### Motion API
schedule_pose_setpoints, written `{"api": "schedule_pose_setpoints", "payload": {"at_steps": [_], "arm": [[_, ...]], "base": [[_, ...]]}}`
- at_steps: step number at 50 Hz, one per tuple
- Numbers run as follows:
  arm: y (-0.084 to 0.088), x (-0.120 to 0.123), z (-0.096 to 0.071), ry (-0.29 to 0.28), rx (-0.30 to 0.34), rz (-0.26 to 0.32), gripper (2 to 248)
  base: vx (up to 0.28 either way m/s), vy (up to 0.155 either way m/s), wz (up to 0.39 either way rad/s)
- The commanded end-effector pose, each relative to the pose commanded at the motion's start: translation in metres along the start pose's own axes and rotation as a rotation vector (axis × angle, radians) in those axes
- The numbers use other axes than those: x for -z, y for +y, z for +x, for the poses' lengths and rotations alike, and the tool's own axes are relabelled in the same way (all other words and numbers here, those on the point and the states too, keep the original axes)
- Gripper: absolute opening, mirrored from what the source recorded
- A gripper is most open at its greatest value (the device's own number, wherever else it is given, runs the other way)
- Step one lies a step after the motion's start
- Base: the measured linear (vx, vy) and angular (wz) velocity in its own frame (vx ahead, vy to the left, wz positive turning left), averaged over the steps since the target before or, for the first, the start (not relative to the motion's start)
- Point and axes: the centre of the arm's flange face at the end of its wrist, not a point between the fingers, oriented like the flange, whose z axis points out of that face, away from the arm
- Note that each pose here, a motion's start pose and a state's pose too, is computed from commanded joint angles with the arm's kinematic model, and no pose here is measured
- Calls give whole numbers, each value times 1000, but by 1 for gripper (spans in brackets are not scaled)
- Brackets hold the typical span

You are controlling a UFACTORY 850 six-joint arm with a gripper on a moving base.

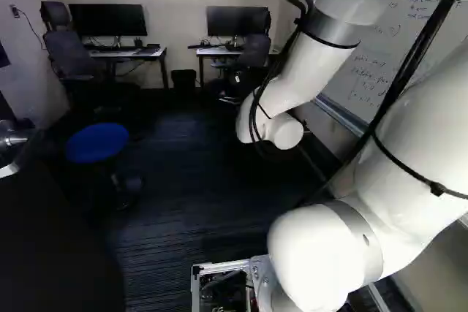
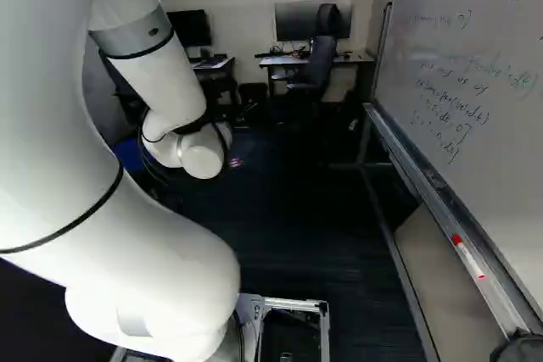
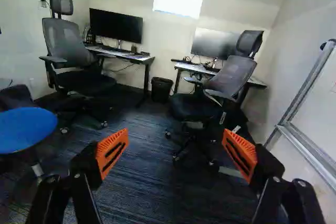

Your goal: Open the door and move inside

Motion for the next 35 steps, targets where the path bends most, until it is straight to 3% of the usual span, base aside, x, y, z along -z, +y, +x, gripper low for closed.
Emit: {"api": "schedule_pose_setpoints", "payload": {"at_steps": [35], "arm": [[0,0,0,0,0,0,247]], "base": [[0,0,0]]}}
